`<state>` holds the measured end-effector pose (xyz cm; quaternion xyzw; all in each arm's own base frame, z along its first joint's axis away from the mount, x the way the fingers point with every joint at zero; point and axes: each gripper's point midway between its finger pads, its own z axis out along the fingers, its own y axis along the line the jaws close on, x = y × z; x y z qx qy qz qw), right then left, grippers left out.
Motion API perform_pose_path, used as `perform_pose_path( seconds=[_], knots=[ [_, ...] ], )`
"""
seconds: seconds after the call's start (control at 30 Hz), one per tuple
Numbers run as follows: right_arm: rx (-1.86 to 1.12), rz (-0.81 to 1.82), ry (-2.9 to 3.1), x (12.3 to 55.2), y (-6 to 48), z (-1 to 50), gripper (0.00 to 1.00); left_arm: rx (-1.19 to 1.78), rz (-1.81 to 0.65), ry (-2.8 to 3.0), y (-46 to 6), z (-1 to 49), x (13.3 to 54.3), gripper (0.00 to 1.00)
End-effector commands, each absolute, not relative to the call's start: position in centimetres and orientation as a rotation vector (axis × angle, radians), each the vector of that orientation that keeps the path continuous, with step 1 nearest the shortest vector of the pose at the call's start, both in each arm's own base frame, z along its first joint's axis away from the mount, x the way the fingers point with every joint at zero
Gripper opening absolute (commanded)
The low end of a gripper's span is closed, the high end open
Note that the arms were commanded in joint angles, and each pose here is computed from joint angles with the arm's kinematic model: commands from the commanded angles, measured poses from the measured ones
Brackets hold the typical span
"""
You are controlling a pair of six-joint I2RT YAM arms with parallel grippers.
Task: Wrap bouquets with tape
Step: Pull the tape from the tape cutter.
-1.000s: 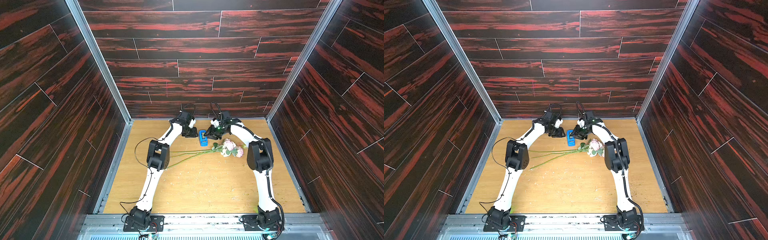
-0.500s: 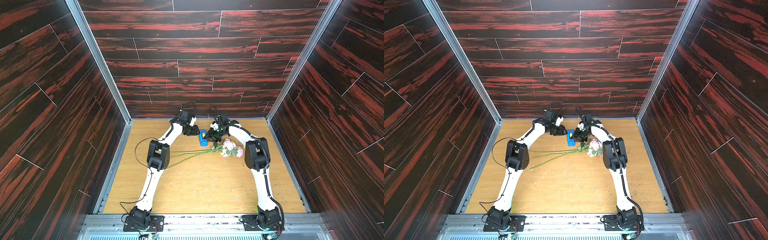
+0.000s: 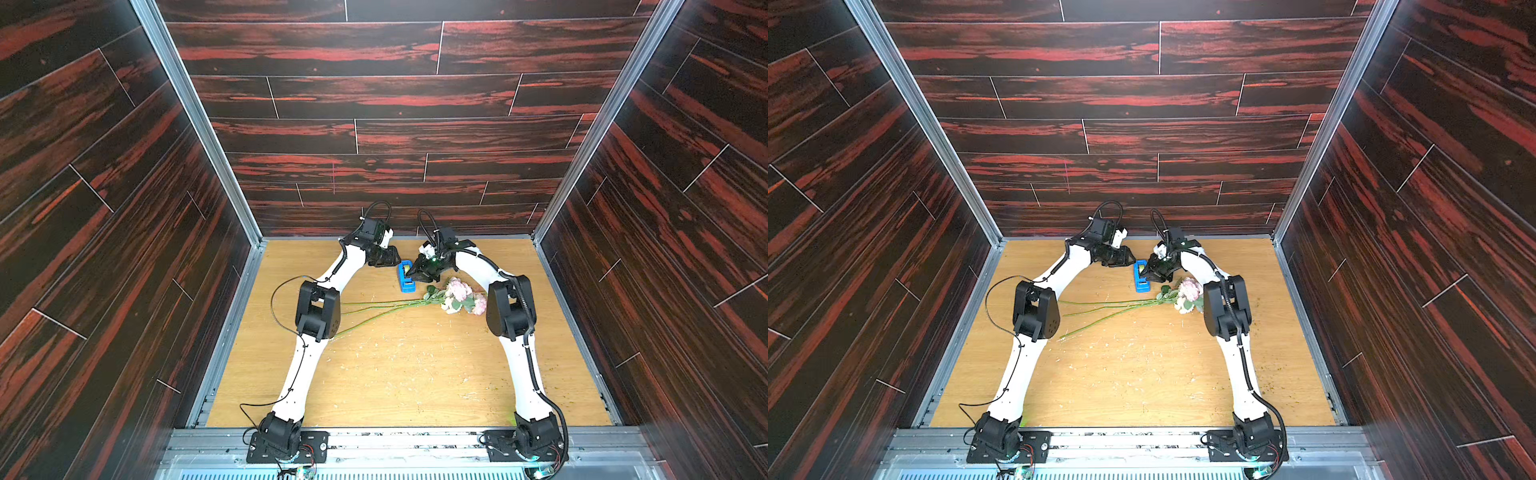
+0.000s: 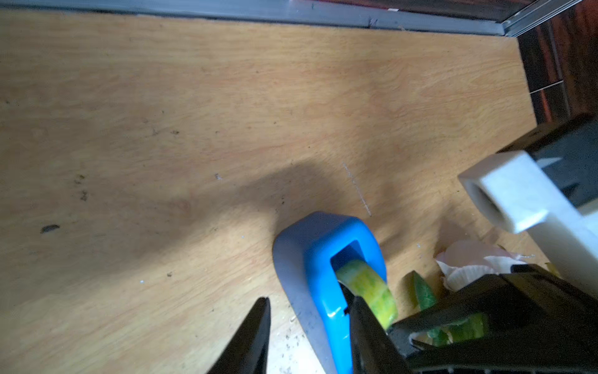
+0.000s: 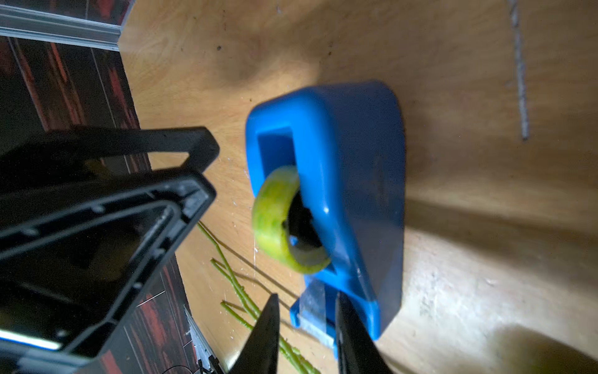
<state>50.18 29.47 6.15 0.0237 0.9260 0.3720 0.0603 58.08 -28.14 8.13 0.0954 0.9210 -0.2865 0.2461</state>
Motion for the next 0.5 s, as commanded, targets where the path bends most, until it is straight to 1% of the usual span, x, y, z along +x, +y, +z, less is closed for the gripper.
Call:
perform_pose_path(
  seconds=[0.0,0.47],
  knots=[
    [0.096,1.147,2.85,49.8,29.8,4.1,0.28,0.258,-0.755,2.546,-27.8,6.7,57.8,0.43],
    [0.124,1.178,2.862,49.8,30.0,3.1,0.28,0.236,-0.74,2.573,-27.8,4.7,58.1,0.43]
  ],
)
